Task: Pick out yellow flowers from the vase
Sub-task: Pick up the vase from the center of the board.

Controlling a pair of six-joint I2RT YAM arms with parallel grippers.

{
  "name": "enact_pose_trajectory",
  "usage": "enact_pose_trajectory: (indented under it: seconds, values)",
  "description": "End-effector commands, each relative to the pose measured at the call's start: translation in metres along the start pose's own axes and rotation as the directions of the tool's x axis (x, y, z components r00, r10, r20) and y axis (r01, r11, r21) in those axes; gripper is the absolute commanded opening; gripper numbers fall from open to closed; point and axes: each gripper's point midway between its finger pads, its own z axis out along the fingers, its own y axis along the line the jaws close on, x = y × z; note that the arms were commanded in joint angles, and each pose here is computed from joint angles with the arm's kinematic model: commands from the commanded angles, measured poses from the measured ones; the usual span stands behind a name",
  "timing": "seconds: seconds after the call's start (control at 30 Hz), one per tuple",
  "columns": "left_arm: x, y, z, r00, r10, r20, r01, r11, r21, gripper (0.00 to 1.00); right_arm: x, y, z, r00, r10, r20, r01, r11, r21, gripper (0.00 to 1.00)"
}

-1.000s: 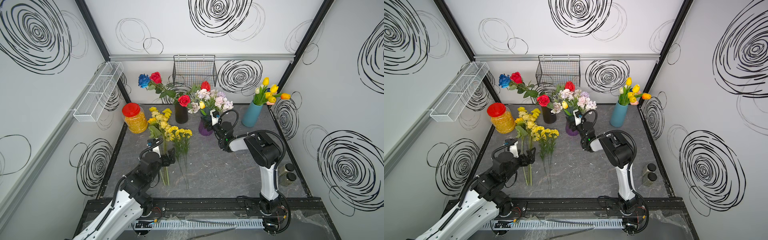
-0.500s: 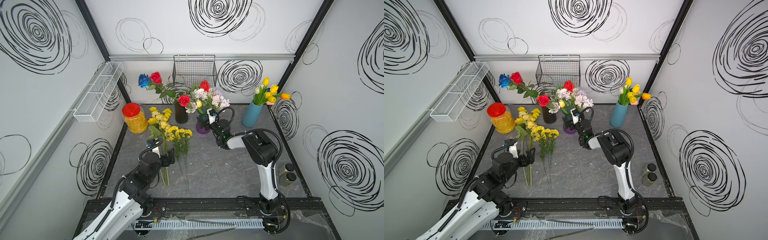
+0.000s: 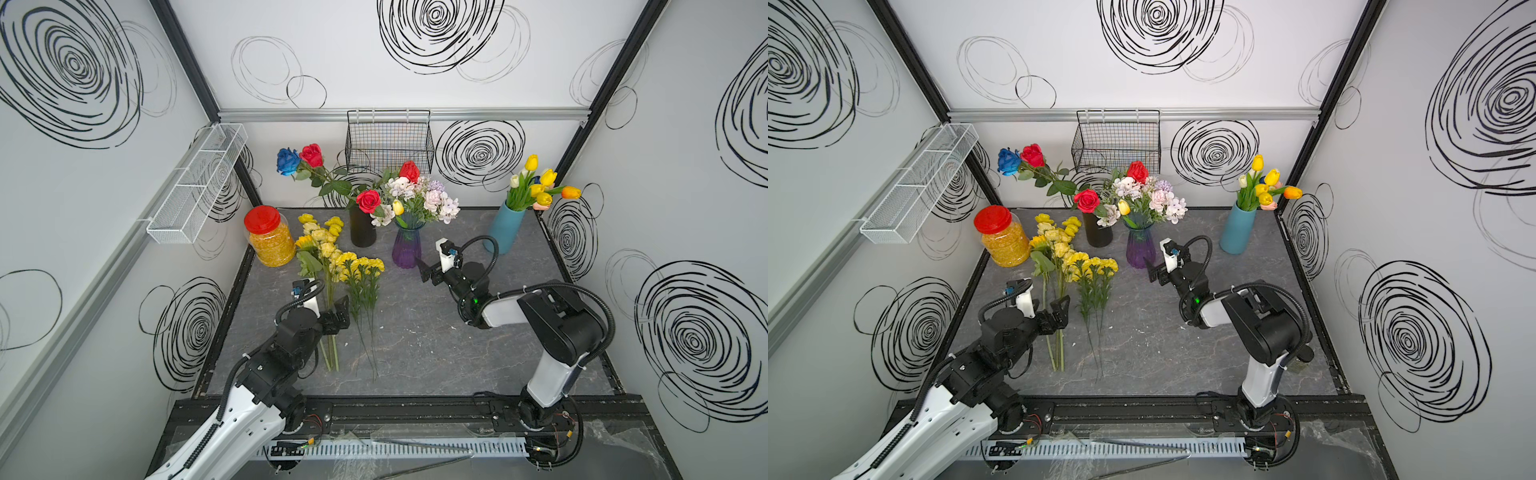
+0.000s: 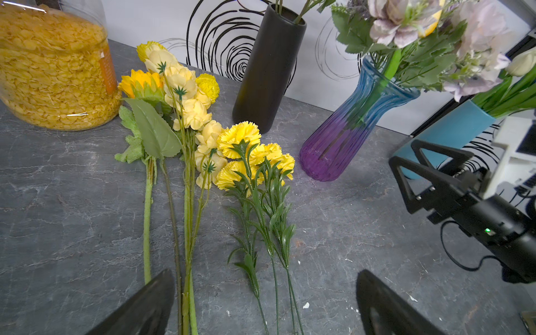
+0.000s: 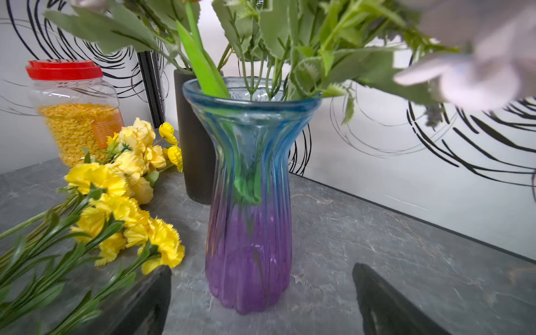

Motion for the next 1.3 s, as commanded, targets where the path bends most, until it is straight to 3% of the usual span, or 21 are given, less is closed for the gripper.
enact_pose_trajectory:
  seconds: [0.0, 0.1, 0.17, 0.43, 0.7, 0.9, 1.27]
  values:
    - [-0.006, 0.001, -0.003, 0.999, 0.001, 0.033, -0.001, 1.0, -0.009, 0.99, -0.012, -0.028, -0.024, 1.0, -0.031, 0.004, 0.03, 0.992, 0.124, 1.0]
    - [-0.007, 0.001, -0.005, 0.999, -0.003, 0.044, 0.003, 1.0, -0.005, 0.99, -0.003, -0.072, -0.049, 0.998, 0.018, -0.064, 0.001, 0.959, 0.283, 1.0]
    - [-0.008, 0.0, -0.006, 0.999, -0.006, 0.051, 0.006, 1.0, 0.0, 0.99, -0.002, -0.1, -0.07, 0.998, 0.047, -0.046, -0.027, 0.932, 0.361, 1.0]
    - [-0.007, -0.002, -0.007, 0.999, -0.006, 0.054, 0.005, 1.0, 0.014, 0.99, -0.014, -0.177, -0.109, 0.996, 0.09, 0.02, -0.087, 0.843, 0.53, 1.0]
    - [-0.007, -0.003, -0.007, 0.998, 0.0, 0.056, -0.001, 1.0, 0.015, 0.99, -0.006, -0.237, -0.096, 0.997, 0.074, -0.018, -0.046, 0.779, 0.626, 1.0]
    - [-0.007, -0.002, -0.007, 0.998, 0.003, 0.058, -0.003, 1.0, 0.007, 0.99, -0.002, -0.273, -0.076, 0.998, 0.05, -0.038, -0.014, 0.766, 0.643, 1.0]
    - [-0.005, 0.0, -0.004, 0.999, 0.016, 0.044, -0.016, 1.0, -0.017, 0.99, 0.001, -0.297, -0.045, 1.0, -0.004, 0.011, -0.003, 0.813, 0.582, 0.98]
